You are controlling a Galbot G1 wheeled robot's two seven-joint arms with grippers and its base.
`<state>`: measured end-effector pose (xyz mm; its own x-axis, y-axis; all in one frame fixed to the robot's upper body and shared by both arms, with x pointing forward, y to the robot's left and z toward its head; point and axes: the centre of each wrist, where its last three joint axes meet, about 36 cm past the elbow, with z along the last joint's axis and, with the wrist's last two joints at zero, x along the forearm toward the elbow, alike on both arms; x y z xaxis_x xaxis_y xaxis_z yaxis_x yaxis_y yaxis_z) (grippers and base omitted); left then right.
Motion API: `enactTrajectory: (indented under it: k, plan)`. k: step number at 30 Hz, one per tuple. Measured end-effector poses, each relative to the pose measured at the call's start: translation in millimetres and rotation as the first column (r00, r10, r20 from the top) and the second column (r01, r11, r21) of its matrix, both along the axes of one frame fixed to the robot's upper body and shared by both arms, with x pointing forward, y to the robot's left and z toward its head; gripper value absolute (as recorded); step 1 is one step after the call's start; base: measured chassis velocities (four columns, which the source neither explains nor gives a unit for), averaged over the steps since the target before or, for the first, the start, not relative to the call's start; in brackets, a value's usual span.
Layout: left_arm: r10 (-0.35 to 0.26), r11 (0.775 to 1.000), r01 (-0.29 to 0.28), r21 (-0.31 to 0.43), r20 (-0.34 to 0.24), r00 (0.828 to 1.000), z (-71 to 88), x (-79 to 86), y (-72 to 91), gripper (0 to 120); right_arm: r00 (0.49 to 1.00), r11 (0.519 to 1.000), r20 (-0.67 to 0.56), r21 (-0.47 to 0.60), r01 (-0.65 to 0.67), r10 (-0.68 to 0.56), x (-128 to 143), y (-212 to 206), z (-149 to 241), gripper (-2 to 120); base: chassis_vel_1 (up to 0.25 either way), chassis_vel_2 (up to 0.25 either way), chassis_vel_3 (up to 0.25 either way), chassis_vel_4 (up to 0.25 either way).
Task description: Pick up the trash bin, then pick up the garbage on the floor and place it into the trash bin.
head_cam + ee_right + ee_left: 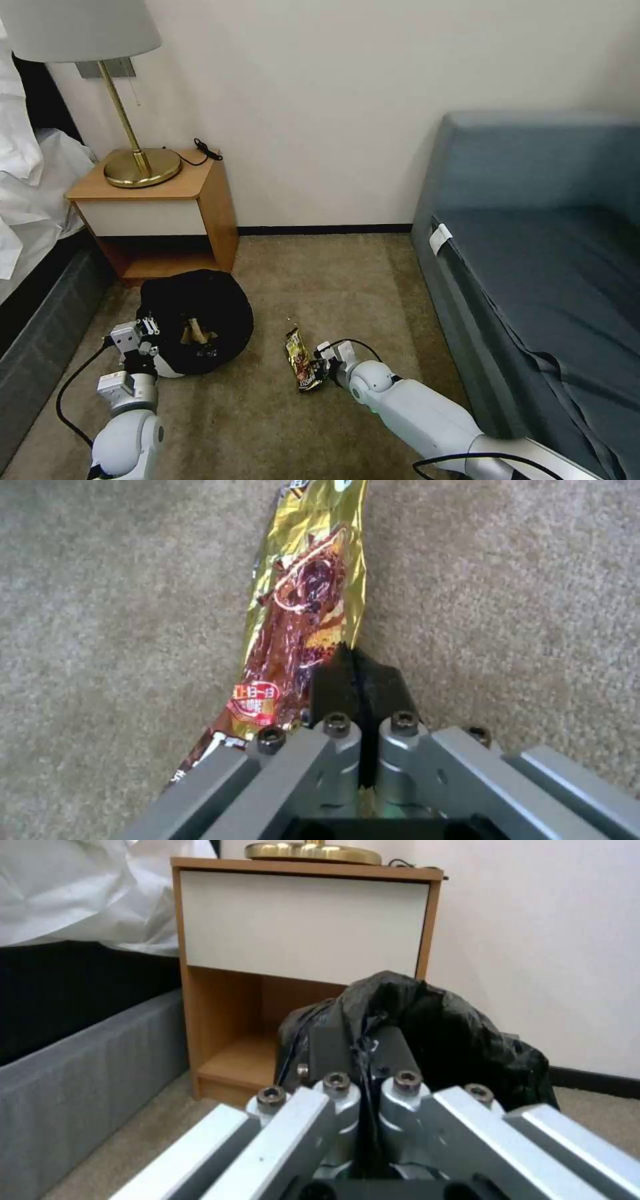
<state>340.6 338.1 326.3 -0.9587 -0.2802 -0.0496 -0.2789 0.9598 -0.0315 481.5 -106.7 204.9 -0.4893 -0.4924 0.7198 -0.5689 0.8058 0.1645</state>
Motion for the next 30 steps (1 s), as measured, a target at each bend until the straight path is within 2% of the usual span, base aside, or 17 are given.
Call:
enactTrajectory:
  k: [9,20,30]
  plan:
    - [0.010,1.000,-0.010,0.004,-0.007,1.000,-3.5,-3.4,4.0,0,0.998,0.999,0.055,0.045,0.023,-0.025,12,-6,26,0,0.000,0.000,0.000,0.000]
    - [0.002,1.000,-0.002,0.001,-0.003,1.000,-4.4,3.7,0.9,0,0.985,0.995,0.169,0.100,0.010,-0.027,26,-14,77,0,0.000,0.000,0.000,0.000]
    - [-0.002,1.000,0.002,0.005,-0.010,1.000,-5.8,9.4,1.6,0,0.951,0.985,0.307,0.173,-0.025,-0.030,45,-35,154,0,0.000,0.000,0.000,0.000]
